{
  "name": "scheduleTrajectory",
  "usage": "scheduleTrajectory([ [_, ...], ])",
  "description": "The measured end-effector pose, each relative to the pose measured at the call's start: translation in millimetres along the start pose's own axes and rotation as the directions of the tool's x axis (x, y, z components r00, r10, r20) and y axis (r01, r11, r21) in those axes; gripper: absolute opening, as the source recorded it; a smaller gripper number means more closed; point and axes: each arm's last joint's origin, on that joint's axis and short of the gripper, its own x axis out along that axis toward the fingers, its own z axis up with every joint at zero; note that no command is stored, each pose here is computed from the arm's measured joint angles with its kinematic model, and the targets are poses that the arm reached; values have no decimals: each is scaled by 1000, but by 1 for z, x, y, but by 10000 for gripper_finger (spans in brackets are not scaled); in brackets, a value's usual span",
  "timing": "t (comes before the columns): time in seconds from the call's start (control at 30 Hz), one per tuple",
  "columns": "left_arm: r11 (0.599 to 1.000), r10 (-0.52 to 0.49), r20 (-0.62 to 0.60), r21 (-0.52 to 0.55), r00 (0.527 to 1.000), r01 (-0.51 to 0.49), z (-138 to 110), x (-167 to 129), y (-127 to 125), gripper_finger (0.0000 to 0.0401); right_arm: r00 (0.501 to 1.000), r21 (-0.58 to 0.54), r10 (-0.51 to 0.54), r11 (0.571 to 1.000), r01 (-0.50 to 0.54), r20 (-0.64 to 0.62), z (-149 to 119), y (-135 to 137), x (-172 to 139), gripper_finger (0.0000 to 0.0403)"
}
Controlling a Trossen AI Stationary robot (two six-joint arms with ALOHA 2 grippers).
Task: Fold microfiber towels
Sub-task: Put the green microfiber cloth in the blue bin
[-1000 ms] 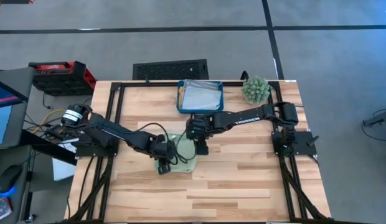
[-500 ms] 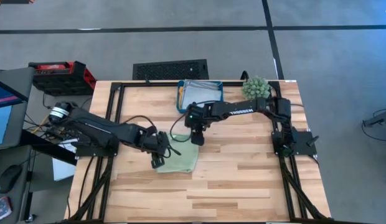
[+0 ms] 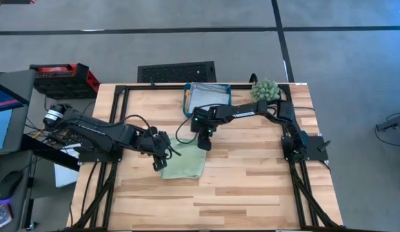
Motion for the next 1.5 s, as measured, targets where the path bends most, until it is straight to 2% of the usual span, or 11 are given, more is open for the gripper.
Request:
scheduleTrajectory([
  [0.3,1000,10,-8,4,1000,-10,-1,0,1,155,992,-91,128,988,-128,-9,-2,3,1,234],
  [0.5,1000,20,-21,7,1000,-20,-2,0,2,155,990,-97,140,986,-139,-4,-3,-2,-1,234],
  [0.67,1000,20,-20,8,1000,-20,-2,0,2,155,957,-76,287,956,-284,30,-3,-10,-8,234],
  [0.77,1000,21,-20,16,1000,-21,-2,0,2,155,942,-65,331,942,-328,43,-3,-14,-10,234],
  [0.9,1000,21,-20,14,1000,-21,-2,0,2,155,941,-26,337,942,-336,36,-4,-15,-10,234],
  [1.07,1000,21,-20,7,1000,-21,-2,0,2,155,939,18,345,939,-344,-5,-11,-18,5,234],
  [1.27,1000,21,-19,4,1000,-21,-2,0,2,155,930,-6,367,930,-367,-5,-11,-16,10,234],
  [1.5,1000,21,-19,3,1000,-21,-2,0,2,155,933,-41,360,932,-361,-19,-9,0,15,234],
])
